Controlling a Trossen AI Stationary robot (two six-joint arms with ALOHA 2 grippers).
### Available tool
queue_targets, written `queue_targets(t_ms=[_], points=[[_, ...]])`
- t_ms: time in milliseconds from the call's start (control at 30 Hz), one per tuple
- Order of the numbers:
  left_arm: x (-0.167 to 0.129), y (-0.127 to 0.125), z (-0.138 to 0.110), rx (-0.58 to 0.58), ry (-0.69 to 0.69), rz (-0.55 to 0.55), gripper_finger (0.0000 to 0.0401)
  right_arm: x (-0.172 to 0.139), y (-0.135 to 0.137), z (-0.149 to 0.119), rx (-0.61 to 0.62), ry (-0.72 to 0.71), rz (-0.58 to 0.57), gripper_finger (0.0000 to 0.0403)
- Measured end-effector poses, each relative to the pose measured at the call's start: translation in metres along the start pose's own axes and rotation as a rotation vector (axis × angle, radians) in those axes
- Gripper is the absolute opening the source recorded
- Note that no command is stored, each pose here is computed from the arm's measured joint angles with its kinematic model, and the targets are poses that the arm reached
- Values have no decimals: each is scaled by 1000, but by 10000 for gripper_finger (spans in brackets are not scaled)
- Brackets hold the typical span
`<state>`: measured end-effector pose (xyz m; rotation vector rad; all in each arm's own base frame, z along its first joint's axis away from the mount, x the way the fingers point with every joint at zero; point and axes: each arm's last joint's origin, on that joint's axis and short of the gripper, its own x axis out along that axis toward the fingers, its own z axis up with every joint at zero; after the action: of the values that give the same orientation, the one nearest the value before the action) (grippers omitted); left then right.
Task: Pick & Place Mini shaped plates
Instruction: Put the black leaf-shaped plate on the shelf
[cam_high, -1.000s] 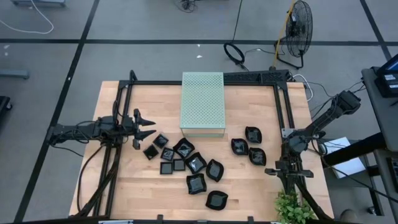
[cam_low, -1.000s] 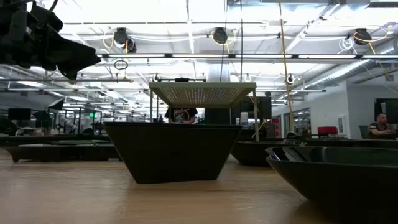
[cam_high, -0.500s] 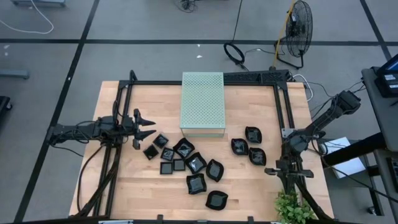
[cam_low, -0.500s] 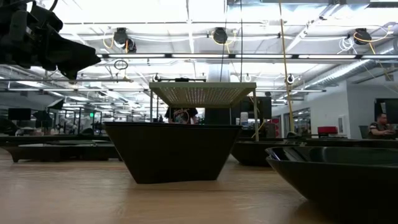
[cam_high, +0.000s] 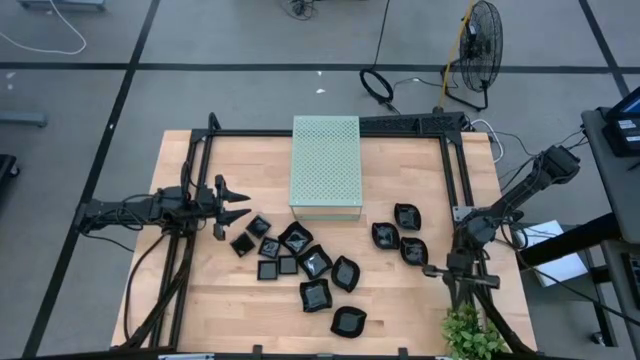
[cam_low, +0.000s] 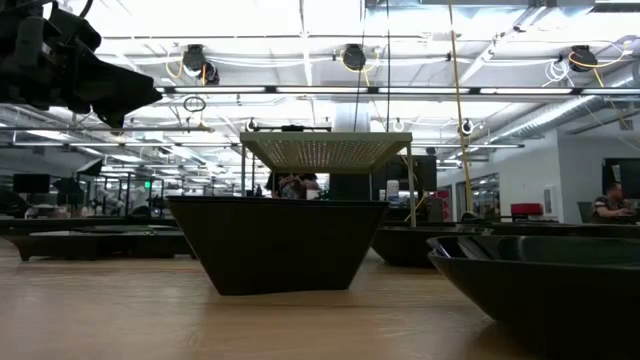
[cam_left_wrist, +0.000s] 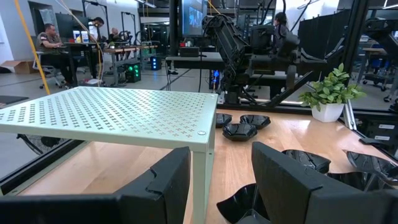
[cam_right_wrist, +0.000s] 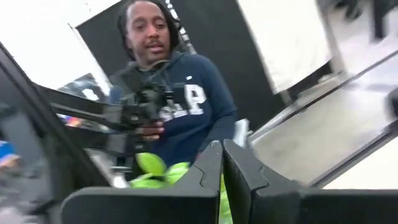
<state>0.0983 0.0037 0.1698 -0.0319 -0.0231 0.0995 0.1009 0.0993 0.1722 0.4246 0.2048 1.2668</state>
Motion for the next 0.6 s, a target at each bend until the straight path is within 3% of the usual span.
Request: queue_targets(t_ms=[233, 467, 600], points=[[0, 0, 0, 0, -1, 0, 175, -1, -6, 3, -160, -98, -225, 4], [0, 0, 0, 0, -1, 0, 175, -2, -9, 6, 23, -192, -336, 4], [0, 0, 0, 0, -1, 0, 175, -4, -12, 8, -47, -252, -462, 4]])
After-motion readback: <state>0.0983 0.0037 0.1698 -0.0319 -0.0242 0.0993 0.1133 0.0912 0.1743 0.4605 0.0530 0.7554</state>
